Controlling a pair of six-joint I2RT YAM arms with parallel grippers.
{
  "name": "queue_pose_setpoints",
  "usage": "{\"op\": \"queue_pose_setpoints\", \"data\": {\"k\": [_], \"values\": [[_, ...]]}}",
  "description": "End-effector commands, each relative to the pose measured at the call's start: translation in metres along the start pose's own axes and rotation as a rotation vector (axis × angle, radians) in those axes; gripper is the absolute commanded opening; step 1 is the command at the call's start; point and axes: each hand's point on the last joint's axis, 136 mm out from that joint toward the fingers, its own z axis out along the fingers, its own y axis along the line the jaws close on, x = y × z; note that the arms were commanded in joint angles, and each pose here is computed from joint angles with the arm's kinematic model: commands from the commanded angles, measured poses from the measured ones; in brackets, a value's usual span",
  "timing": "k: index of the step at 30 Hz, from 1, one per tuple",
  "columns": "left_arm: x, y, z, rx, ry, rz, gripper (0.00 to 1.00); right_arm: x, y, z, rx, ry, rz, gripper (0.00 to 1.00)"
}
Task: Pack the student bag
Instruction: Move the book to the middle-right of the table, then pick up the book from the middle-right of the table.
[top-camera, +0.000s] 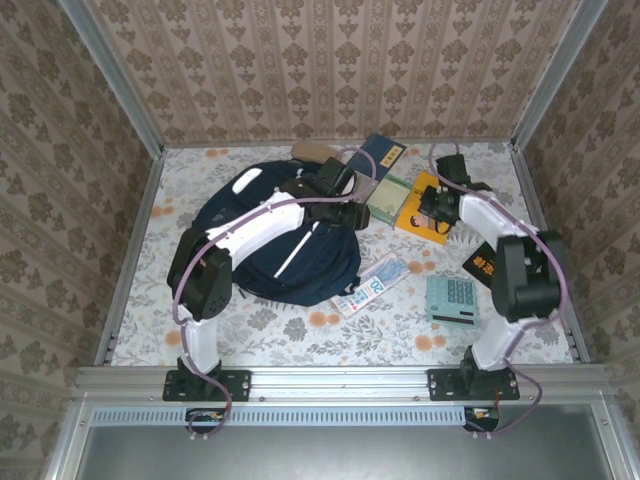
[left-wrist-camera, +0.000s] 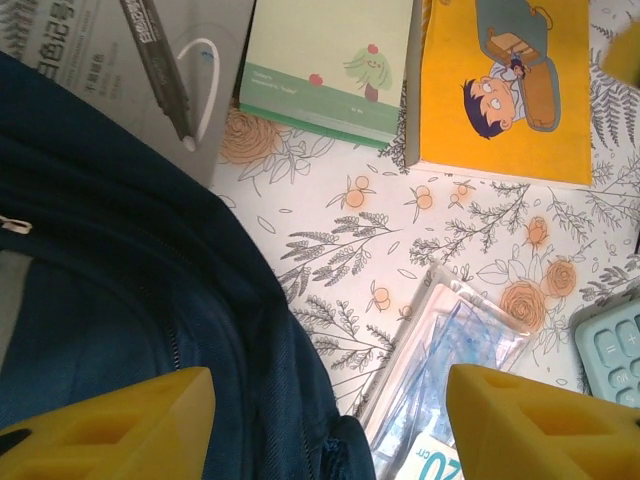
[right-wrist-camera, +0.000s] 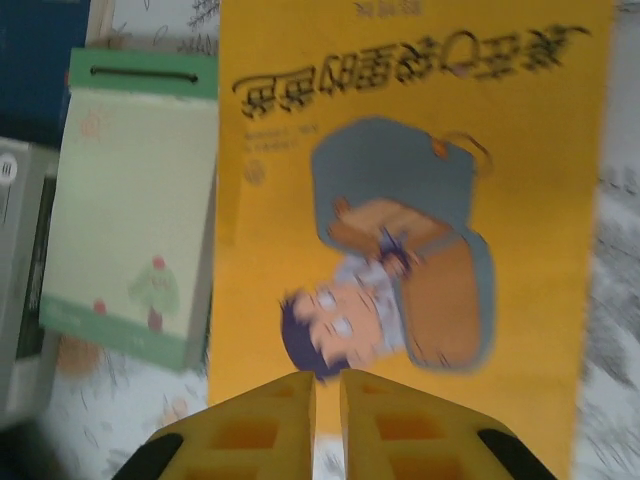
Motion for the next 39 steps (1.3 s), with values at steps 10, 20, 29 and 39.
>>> {"op": "queue_pose_setpoints", "data": {"k": [10,20,29,39], "values": [[-0.01,-0.017,-0.003,0.066,-0.017,-0.015,0.66,0.029,-0.004,0.077,0.074,0.25,0.06,0.2],[-0.01,-0.02,0.005,0.087,-0.01,-0.021,0.64,0.098,-0.022,0.036,0.094,0.348,-0.003,0.19],[-0.001,-0.05,0.029,0.155,0.03,-0.012,0.6,0.108,-0.006,-0.026,0.028,0.23,-0.077,0.25],[0.01,-0.069,0.089,0.163,0.114,0.005,0.46,0.069,-0.034,-0.064,0.045,0.027,-0.076,0.54]]}}
